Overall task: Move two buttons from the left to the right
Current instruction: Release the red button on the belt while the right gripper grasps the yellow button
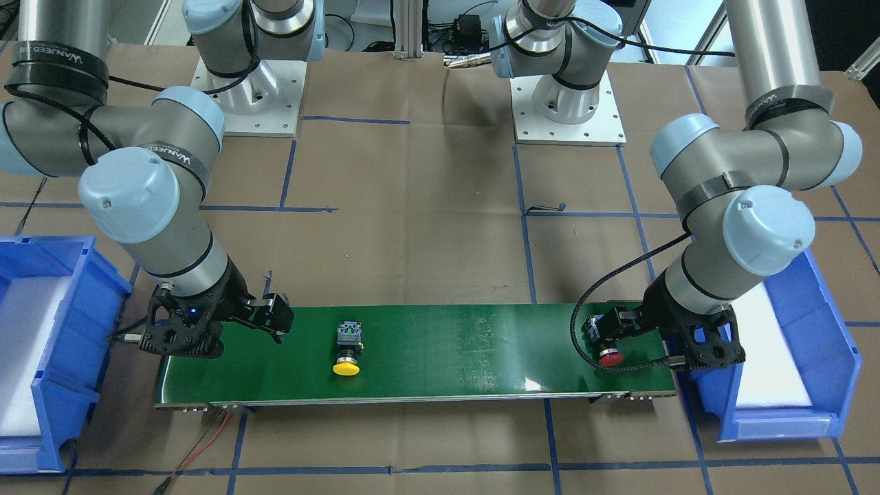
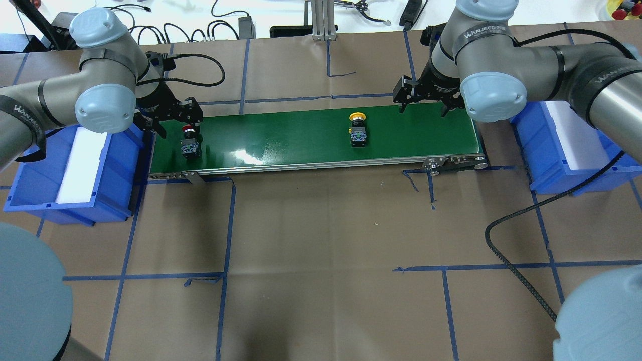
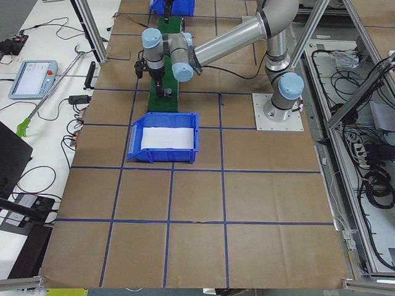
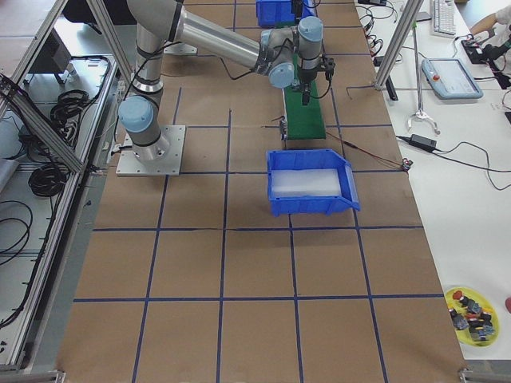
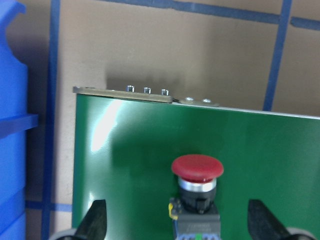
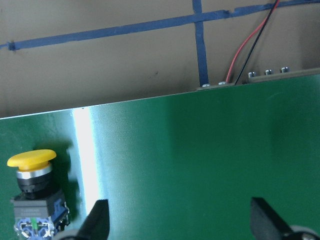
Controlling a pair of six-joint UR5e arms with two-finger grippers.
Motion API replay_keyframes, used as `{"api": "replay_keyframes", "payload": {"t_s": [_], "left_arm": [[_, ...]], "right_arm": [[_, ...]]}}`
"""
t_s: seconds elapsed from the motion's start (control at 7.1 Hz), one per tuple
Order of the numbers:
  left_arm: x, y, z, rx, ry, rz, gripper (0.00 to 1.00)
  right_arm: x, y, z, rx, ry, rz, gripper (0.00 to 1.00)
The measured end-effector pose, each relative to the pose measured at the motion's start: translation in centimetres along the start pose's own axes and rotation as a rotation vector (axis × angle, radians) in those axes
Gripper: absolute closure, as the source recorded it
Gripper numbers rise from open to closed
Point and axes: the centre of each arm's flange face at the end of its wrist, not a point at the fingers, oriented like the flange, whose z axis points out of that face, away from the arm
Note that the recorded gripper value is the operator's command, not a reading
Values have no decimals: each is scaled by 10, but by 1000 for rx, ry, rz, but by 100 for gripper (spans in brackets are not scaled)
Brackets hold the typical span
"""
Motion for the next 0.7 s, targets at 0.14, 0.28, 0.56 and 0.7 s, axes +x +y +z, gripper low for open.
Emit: {"api": "replay_keyframes", "payload": {"t_s": [0.14,0.28,0.56,0.7], "left_arm": [[2,4,-25,-16,3,2,0],[7,13,-50,-36,6,6,0],[31,46,-100,-52,6,35,0],[43,67,-121,-58,4,44,0]], "right_arm": [[0,-1,2,0,-2,1,1],[0,-2,5,0,-4,2,1],[-2,-5,9,12,-11,0,2],[-6,-6,8,27,-28,-1,2]]}}
